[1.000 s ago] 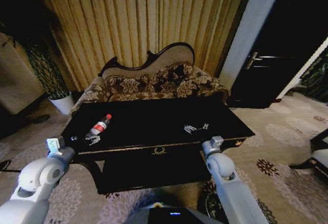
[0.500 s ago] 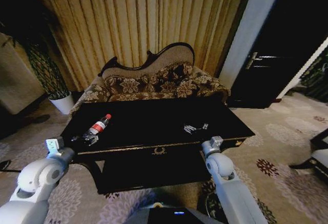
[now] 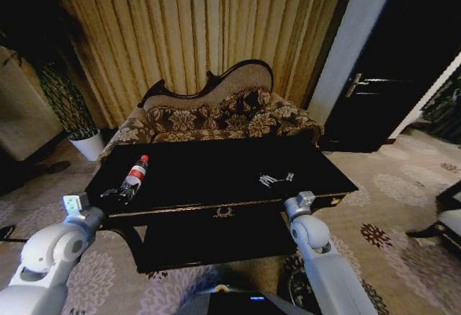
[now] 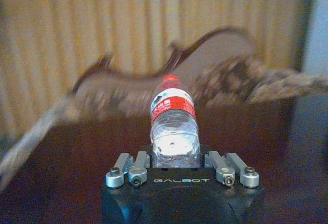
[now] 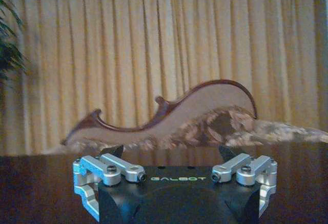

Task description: Move to the front of the table and place the trash on the table into the trash bin.

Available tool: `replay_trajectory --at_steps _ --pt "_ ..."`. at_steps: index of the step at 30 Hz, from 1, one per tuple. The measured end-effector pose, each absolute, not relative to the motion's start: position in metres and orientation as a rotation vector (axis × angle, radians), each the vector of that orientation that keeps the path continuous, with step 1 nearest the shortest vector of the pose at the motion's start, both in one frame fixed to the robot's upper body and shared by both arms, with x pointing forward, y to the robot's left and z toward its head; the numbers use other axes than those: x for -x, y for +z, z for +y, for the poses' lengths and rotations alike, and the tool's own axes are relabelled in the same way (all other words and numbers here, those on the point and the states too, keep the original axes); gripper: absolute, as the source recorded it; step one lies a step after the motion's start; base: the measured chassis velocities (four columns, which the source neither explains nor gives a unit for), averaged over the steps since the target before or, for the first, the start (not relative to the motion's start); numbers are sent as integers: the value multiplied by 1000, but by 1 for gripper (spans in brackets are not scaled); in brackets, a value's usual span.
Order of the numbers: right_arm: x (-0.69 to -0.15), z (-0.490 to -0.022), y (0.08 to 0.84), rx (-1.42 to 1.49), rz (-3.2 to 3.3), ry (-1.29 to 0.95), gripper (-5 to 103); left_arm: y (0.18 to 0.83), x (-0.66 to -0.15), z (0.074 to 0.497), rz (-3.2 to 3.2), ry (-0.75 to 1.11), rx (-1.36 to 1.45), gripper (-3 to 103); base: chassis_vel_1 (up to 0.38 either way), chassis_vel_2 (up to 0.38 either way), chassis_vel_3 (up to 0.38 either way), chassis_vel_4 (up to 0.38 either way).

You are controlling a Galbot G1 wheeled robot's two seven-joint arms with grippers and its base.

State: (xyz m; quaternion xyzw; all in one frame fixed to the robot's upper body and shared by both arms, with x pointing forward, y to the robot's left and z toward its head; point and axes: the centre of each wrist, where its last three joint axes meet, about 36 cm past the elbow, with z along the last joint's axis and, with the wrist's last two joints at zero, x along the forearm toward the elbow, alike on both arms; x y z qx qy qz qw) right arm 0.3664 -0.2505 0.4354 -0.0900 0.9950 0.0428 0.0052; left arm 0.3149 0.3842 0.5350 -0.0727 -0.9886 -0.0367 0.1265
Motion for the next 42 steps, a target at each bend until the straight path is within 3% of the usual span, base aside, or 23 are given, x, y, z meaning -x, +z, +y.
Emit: replay_trajectory --at_steps 10,23,42 --pt "-318 -219 480 631 3100 478 100 541 -309 377 -3125 -563 705 41 0 0 0 0" --pt "-299 -212 538 1126 3019 978 100 541 -304 370 -3041 -1068 970 41 0 0 0 0" --pt "-324 -206 542 1132 2950 974 100 532 -320 325 -3078 -930 1057 41 0 0 0 0"
